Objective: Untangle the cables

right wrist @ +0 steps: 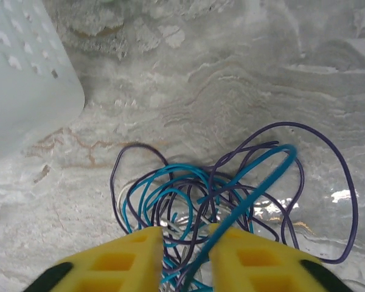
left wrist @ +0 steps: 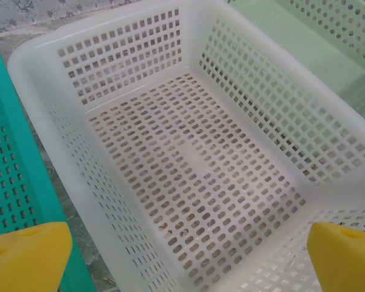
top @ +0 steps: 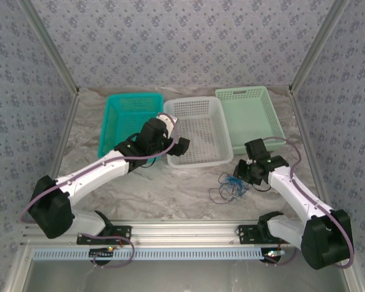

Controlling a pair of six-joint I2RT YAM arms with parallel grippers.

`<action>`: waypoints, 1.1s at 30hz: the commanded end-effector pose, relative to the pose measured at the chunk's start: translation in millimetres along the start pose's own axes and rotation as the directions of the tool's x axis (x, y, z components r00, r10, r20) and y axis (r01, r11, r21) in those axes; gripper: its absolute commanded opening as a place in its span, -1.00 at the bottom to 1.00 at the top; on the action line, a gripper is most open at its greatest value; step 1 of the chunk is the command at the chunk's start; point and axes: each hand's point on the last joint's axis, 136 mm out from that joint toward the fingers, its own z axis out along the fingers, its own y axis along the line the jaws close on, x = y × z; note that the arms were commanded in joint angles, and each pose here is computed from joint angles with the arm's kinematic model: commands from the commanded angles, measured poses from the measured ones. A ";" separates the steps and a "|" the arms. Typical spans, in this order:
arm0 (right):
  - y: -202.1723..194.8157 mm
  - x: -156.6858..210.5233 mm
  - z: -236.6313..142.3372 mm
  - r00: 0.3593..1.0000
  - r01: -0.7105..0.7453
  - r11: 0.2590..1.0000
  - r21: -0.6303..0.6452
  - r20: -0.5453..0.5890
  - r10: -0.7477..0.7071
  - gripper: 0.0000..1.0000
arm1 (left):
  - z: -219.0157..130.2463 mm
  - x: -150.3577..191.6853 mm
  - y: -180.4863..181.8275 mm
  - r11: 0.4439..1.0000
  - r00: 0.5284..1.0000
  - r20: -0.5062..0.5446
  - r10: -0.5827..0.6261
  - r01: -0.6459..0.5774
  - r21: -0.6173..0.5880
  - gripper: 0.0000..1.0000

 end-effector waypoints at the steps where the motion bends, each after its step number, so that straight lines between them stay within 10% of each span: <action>1: -7.8 -1.6 -4.6 0.999 0.010 1.000 0.027 0.053 -0.012 -0.72 | -13.2 -22.9 -7.3 1.000 0.997 0.073 0.006 -0.008 0.029 0.99; 3: -8.2 -4.4 -20.0 0.994 0.035 0.998 0.046 0.105 -0.040 -0.99 | -13.2 -26.3 -10.3 0.999 0.997 0.081 0.005 -0.008 0.041 0.99; 15: 34.1 -18.6 -106.4 0.913 0.252 0.967 -0.032 0.338 -0.227 -1.00 | -5.5 -40.0 -53.0 0.963 0.994 0.099 -0.042 0.014 0.269 0.99; 33: 107.7 -29.0 -190.0 0.777 0.519 0.811 -0.270 0.546 -0.315 -1.00 | -3.3 -54.3 -128.4 0.744 0.989 0.023 -0.148 0.096 0.661 0.89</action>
